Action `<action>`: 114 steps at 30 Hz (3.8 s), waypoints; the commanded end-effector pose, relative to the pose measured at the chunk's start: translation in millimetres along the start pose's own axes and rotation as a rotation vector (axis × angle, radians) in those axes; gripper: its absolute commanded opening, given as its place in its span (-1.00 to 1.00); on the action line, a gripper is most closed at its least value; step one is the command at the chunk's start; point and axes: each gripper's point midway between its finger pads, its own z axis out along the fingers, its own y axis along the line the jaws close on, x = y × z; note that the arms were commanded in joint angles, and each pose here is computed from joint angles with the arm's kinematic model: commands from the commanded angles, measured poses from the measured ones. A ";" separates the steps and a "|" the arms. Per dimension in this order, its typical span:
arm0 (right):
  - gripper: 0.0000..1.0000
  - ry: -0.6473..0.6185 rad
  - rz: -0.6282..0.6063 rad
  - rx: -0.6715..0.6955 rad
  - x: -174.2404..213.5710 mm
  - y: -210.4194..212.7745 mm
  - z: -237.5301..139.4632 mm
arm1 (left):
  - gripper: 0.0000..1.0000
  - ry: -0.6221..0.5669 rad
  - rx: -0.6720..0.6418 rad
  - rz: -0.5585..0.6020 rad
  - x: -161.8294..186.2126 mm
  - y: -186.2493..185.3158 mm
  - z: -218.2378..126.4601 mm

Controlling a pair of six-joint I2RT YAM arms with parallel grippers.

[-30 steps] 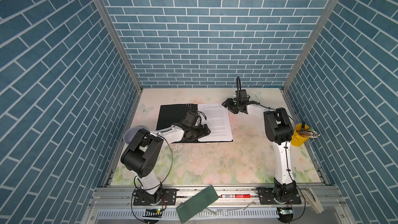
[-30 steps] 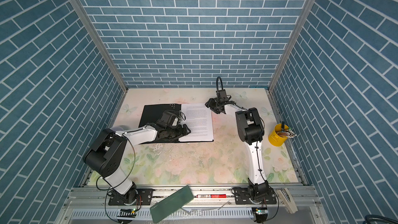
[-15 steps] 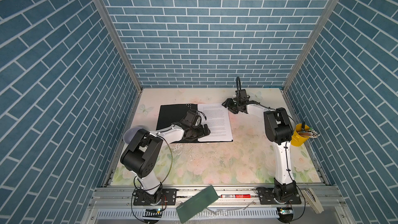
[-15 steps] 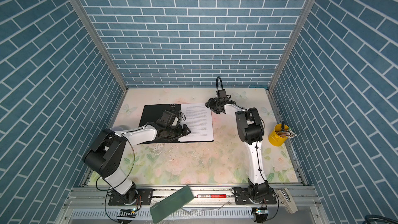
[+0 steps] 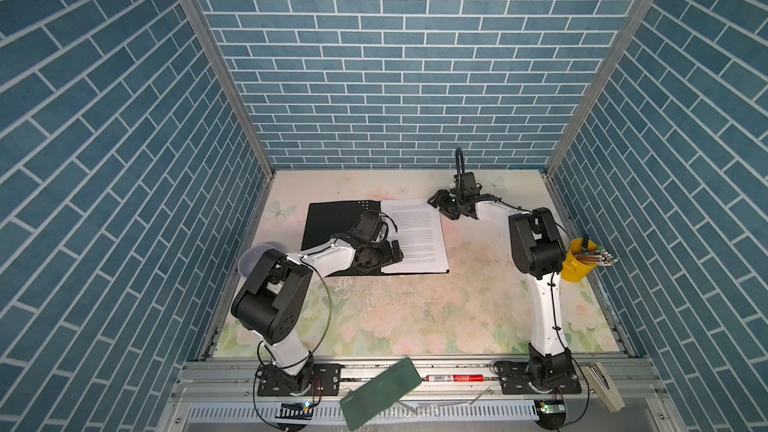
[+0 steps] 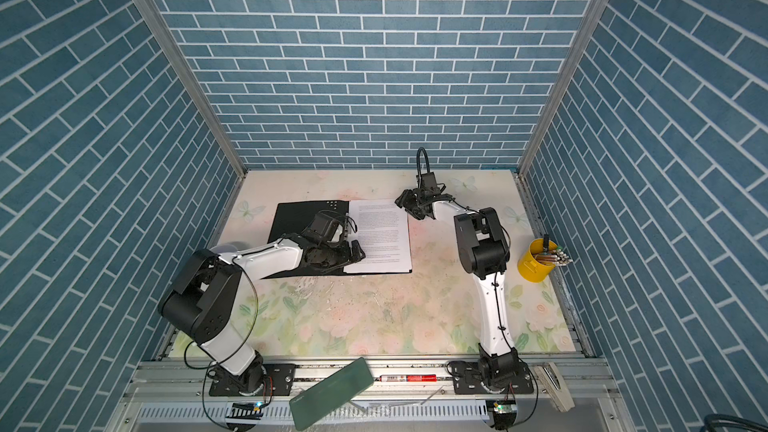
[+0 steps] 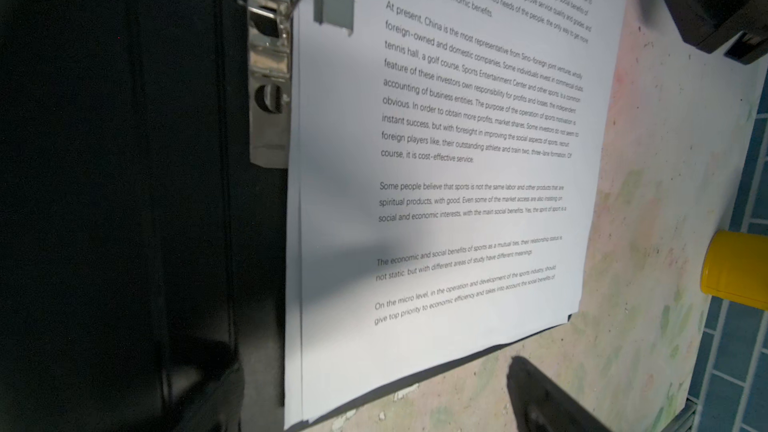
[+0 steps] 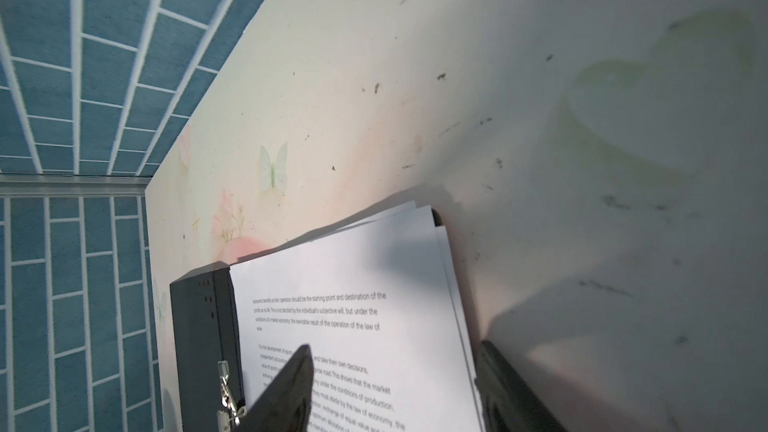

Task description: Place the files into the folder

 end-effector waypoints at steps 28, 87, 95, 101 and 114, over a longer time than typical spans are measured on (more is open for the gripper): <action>0.28 -0.052 0.017 0.029 -6.0 1.1 -39.9 | 0.99 -0.035 0.070 0.004 -69.3 -0.2 -11.2; 0.30 -0.152 0.207 0.234 3.8 -118.5 -107.2 | 0.99 0.021 0.273 -0.033 -88.0 -59.3 39.7; 0.30 -0.180 0.228 0.253 11.8 -128.1 -112.6 | 0.99 -0.005 0.239 0.000 -113.4 -44.4 25.8; 0.31 -0.194 0.265 0.262 18.0 -135.8 -113.5 | 0.99 -0.016 0.253 0.030 -134.0 -42.0 33.8; 0.31 -0.204 0.294 0.313 28.8 -145.3 -127.3 | 0.99 -0.045 0.344 0.075 -168.6 -47.8 59.1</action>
